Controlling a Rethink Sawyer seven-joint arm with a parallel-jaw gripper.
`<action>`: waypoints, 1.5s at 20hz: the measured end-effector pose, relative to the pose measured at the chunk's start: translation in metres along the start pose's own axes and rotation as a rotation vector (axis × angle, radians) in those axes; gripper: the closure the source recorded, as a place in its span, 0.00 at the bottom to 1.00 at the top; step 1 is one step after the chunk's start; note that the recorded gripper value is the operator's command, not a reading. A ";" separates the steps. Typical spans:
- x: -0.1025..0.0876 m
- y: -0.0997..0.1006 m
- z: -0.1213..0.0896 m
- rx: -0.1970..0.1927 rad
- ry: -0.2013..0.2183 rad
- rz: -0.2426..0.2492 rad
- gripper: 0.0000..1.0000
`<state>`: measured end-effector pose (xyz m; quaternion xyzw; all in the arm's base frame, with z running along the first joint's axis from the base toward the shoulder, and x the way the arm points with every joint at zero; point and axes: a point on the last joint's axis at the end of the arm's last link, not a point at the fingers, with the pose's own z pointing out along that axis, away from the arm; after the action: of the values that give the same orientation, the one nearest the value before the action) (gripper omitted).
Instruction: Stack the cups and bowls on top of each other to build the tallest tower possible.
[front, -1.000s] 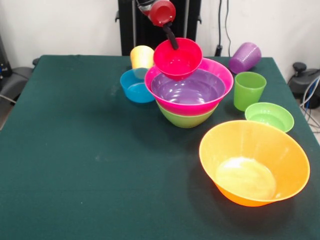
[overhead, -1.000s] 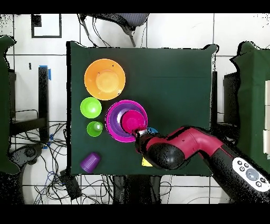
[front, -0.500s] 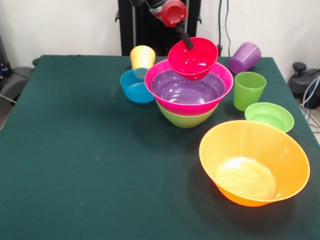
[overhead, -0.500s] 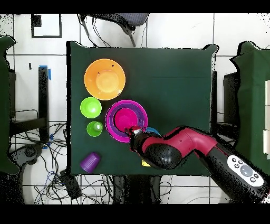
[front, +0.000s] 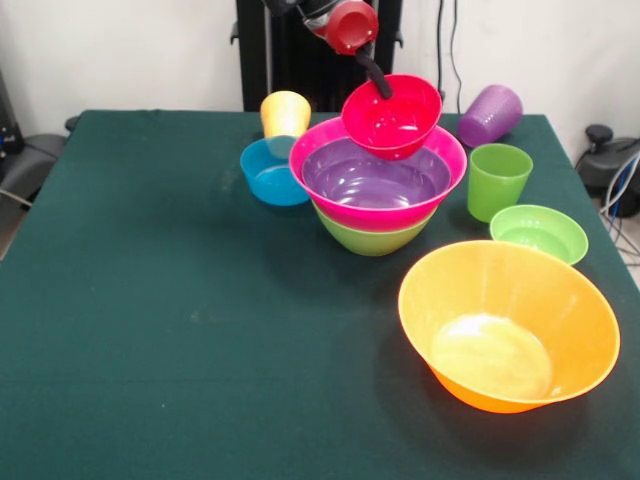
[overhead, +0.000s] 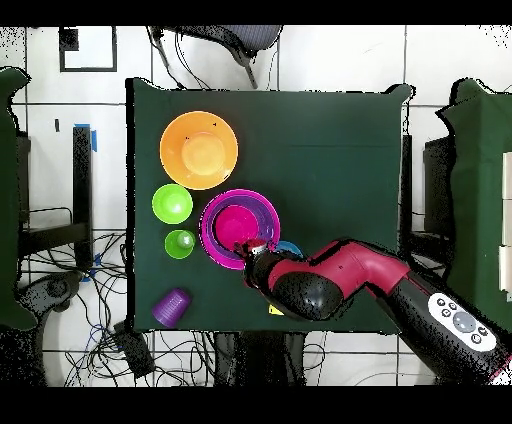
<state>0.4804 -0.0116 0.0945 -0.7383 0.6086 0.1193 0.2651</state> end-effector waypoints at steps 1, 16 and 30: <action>0.001 0.001 0.001 -0.001 0.007 -0.008 1.00; 0.030 0.009 -0.001 0.004 0.184 -0.175 0.00; 0.031 0.013 0.002 -0.010 0.186 -0.163 0.00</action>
<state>0.4755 -0.0380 0.0743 -0.7947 0.5677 0.0316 0.2126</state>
